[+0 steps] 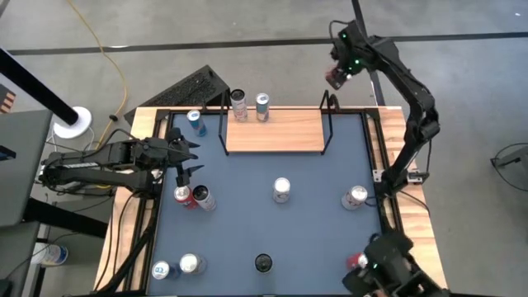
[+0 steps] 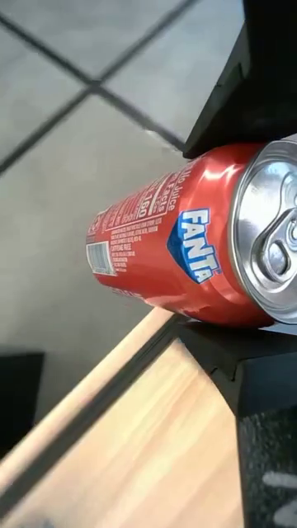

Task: Place canned beverage on shelf
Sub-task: Put the top red soda can on the shelf

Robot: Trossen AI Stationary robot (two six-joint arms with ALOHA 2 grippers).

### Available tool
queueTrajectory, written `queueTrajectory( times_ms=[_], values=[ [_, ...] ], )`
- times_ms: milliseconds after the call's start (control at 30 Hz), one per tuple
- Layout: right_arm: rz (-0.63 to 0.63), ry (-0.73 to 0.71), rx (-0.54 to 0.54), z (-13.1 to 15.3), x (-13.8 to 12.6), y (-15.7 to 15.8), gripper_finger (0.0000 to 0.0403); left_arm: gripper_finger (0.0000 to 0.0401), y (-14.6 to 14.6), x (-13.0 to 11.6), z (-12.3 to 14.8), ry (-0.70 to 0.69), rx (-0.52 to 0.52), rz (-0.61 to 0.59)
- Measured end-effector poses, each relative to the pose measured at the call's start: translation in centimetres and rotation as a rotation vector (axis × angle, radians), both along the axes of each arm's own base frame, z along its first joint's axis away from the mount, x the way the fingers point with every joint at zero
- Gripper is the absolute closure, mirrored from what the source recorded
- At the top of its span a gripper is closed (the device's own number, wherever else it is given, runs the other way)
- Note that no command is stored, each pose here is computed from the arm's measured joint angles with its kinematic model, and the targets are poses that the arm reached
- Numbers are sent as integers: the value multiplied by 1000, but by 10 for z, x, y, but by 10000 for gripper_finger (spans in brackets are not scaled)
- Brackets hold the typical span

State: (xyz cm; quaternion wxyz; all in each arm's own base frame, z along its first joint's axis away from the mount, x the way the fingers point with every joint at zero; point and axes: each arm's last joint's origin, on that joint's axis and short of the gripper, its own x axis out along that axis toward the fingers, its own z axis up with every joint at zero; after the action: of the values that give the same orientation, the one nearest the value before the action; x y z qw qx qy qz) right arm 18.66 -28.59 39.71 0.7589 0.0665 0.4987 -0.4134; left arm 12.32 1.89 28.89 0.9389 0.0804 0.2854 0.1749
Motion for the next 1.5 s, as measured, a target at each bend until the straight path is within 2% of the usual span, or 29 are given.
queueTrajectory(
  times_ms=[167, 333, 433, 600, 733, 900, 1100, 1500],
  values=[
    [184, -34, -11, 6, 34, 25, 127, 79, 0, 0, 0, 0, 0, 1],
    [324, -16, 41, -10, 77, 45, 127, 79, 0, 0, 0, 0, 0, 0],
    [384, 23, 105, -29, 99, 52, 127, 79, 0, 0, 0, 0, -1, 0],
    [457, 131, 294, -66, 119, 58, 127, 79, 0, 0, 0, 0, -1, 0],
    [488, 216, 395, -89, 130, 63, 127, 79, 0, 0, 0, 0, -1, 0],
    [521, 264, 446, -104, 139, 67, 127, 79, 0, 0, 0, -2, -4, 3],
    [561, 261, 447, -103, 142, 72, 127, 79, 0, 0, 0, -2, -6, 4],
    [553, 266, 462, -103, 141, 72, 117, 79, -1, 0, 0, -1, -20, -9]
  ],
)
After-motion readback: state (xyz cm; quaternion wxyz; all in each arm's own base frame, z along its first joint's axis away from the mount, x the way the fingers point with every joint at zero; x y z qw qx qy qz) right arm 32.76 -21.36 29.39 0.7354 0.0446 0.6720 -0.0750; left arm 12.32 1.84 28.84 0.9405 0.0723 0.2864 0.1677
